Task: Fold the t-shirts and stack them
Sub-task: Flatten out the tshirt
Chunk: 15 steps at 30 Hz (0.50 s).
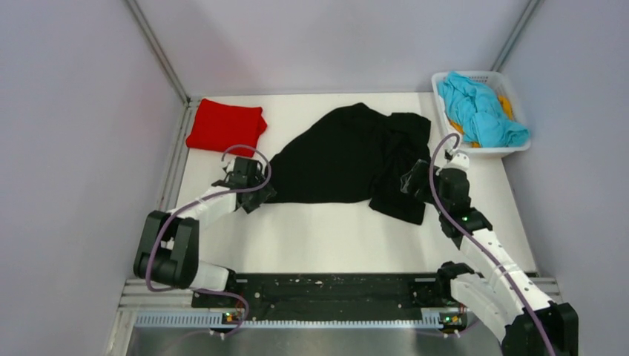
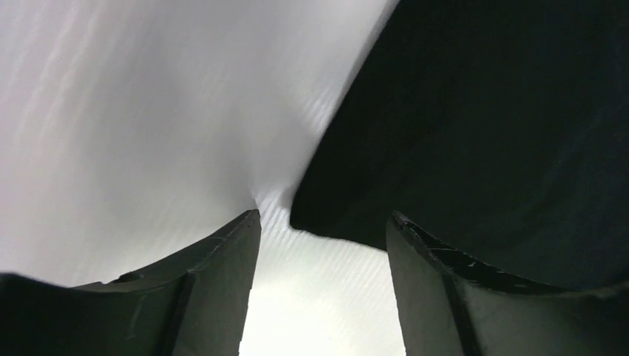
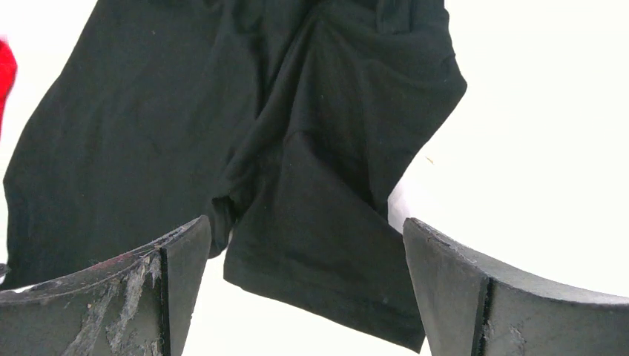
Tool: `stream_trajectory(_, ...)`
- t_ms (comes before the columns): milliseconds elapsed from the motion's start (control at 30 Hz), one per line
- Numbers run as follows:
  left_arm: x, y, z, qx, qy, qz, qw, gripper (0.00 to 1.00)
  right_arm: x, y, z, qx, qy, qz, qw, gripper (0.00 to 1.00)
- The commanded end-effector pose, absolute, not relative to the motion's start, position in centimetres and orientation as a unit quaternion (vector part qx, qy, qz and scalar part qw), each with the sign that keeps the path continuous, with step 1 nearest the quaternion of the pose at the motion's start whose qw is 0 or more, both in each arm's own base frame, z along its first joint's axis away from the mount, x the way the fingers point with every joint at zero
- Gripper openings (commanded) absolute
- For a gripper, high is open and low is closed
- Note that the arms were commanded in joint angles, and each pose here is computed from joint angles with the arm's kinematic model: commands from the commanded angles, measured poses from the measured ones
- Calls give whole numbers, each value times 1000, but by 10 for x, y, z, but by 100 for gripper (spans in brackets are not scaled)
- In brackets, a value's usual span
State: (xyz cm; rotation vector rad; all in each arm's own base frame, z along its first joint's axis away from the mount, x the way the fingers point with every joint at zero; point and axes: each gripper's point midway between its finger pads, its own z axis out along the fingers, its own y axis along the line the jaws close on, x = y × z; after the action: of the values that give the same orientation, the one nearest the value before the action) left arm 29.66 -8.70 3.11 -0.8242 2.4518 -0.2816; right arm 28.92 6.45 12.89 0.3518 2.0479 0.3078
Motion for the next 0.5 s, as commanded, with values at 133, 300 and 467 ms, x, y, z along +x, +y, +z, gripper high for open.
stream_trajectory(133, 314, -120, 11, -280, 921, -161, 219, 54, 293, 52, 154, 164, 823, 109, 534, 99)
stream_trajectory(300, 314, -132, 6, -262, 925, -178, 210, 30, 293, 47, 151, 169, 824, 95, 533, 99)
stream_trajectory(467, 315, -129, 10, -253, 926, -171, 222, 0, 290, 45, 142, 172, 835, 83, 516, 99)
